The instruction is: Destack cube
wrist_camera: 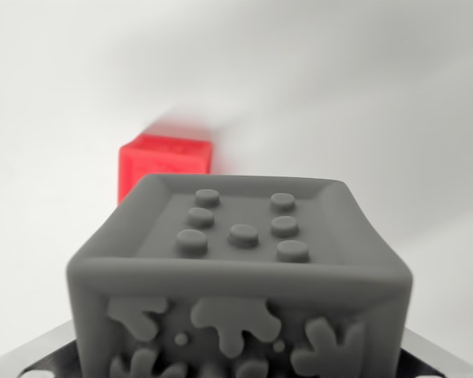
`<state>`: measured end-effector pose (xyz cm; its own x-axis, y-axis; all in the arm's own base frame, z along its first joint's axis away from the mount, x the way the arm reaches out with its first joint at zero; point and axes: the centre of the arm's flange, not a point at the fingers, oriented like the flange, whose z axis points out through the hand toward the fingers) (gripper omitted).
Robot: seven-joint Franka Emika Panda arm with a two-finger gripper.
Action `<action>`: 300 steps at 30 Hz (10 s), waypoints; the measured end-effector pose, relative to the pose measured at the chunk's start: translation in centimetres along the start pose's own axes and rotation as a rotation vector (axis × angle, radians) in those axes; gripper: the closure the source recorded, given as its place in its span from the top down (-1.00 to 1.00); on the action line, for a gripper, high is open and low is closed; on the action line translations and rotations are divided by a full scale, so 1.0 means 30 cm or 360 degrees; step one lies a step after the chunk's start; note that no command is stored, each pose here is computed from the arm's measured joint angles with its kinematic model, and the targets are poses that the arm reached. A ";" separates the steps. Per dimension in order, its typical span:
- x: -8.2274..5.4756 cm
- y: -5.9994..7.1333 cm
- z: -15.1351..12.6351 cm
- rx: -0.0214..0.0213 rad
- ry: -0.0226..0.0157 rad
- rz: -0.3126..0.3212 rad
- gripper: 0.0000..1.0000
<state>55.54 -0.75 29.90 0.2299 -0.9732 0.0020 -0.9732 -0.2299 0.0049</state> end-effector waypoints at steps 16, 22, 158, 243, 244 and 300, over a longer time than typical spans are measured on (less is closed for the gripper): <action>0.089 0.046 0.027 0.00018 -0.00002 -0.0053 -1.00; 0.123 0.065 0.038 0.00014 -0.00003 -0.0072 -1.00; 0.509 0.264 0.611 -0.00040 -0.00029 -0.0302 -1.00; 0.513 0.264 0.180 0.00128 -0.00023 -0.0300 1.00; 0.513 0.264 0.172 0.00126 -0.00025 -0.0301 1.00; 0.514 0.266 -0.379 0.00163 -0.00061 -0.0301 1.00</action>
<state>51.37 -17.56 41.32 0.4087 -0.9127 -0.0017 -0.9127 -0.4087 -0.0053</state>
